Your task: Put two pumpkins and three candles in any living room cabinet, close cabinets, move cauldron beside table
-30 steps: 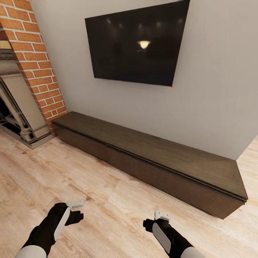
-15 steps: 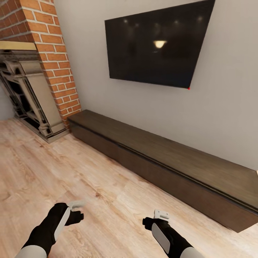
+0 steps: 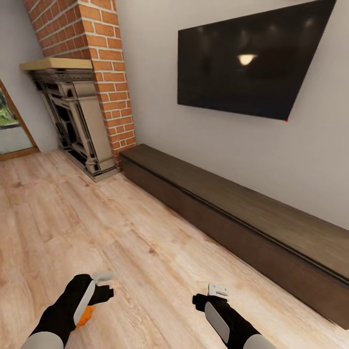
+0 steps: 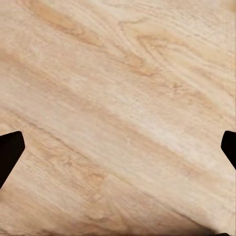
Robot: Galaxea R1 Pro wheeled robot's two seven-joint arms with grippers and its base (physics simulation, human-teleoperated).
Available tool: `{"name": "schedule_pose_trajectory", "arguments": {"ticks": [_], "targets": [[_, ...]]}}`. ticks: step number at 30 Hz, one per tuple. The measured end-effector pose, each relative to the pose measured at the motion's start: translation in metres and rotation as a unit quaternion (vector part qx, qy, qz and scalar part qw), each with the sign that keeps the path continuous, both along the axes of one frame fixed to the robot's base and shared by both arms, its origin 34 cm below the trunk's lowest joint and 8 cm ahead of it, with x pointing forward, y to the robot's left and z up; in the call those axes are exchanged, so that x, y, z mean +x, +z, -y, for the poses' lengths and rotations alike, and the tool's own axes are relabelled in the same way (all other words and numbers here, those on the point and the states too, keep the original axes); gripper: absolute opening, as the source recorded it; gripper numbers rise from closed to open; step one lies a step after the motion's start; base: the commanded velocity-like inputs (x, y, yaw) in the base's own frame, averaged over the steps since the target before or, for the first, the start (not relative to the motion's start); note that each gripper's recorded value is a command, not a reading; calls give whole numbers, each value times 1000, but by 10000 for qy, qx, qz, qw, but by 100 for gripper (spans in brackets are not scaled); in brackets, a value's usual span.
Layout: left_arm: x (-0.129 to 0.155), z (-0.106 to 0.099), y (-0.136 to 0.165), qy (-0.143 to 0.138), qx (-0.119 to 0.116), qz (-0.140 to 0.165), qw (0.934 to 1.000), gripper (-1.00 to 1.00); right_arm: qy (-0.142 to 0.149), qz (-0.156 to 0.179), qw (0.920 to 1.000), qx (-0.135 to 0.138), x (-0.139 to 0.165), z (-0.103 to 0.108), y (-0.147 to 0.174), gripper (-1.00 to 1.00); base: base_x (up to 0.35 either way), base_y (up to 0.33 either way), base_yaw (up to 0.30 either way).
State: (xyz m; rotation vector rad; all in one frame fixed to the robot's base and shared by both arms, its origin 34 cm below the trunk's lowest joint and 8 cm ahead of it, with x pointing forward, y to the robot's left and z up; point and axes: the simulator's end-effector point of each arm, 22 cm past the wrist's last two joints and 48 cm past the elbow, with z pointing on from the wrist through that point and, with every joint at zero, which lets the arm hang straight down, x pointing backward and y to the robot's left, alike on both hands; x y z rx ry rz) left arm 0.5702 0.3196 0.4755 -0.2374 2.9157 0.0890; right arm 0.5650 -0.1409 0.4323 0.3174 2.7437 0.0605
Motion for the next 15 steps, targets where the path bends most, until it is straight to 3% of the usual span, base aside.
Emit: {"name": "schedule_pose_trajectory", "arguments": {"ticks": [15], "targets": [[0,0,0,0,-3,0,10000,100,10,-3,10000,8,-1,-2,0,100,-40,21,292]]}}
